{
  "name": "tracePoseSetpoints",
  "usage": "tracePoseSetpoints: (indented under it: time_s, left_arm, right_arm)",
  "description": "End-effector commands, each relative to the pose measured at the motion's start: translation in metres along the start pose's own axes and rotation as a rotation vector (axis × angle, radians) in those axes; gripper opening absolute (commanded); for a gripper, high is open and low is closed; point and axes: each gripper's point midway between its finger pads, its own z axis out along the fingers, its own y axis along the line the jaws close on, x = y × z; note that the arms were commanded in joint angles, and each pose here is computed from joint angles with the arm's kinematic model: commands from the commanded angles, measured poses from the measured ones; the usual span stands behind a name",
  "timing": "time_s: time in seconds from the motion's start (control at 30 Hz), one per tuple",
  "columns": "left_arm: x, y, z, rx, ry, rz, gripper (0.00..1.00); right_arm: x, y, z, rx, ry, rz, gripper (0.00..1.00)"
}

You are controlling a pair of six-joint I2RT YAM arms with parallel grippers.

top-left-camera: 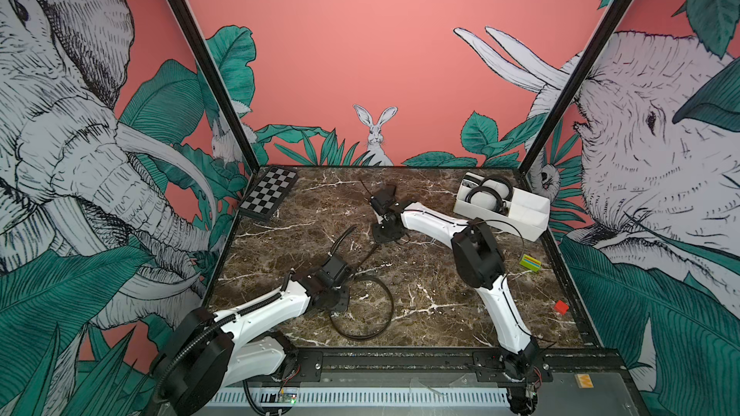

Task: Place the belts into the storage roll
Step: Roll the belt at the center of the board.

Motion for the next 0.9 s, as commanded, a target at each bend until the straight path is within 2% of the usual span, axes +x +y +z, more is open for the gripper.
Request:
tracePoseSetpoints:
  time_s: [0.0,0.13,0.27,0.37,0.43,0.53,0.6,0.7,0.87]
  left_arm:
    - [-0.005,0.000,0.001,-0.027,0.011,0.028,0.26]
    - [-0.021,-0.024,0.000,0.048,0.018,0.091,0.34]
    - [-0.045,-0.041,-0.028,0.080,-0.045,0.167,0.47]
    - [-0.058,-0.042,-0.053,0.078,-0.101,0.172,0.57]
    - [-0.063,-0.051,-0.065,0.122,-0.126,0.154,0.63]
    - [-0.062,-0.073,-0.064,0.221,-0.092,0.169,0.69]
    - [-0.053,-0.082,-0.055,0.220,-0.023,0.271,0.67]
    - [-0.049,-0.091,-0.053,0.176,0.004,0.483,0.69]
    - [-0.055,-0.099,-0.052,0.177,0.011,0.700,0.86]
  right_arm:
    - [0.042,-0.054,0.007,0.132,0.101,0.023,0.44]
    - [0.056,-0.066,0.006,0.123,0.098,0.043,0.50]
    - [0.052,-0.062,0.008,0.100,0.117,0.038,0.51]
    - [0.048,-0.059,0.008,0.090,0.109,0.035,0.51]
    - [0.047,-0.058,0.008,0.087,0.111,0.031,0.51]
    - [0.049,-0.058,0.010,0.083,0.117,0.026,0.51]
    - [0.049,-0.058,0.011,0.080,0.120,0.022,0.51]
    - [0.051,-0.058,0.012,0.077,0.125,0.019,0.51]
    - [0.054,-0.061,0.015,0.083,0.134,0.008,0.51]
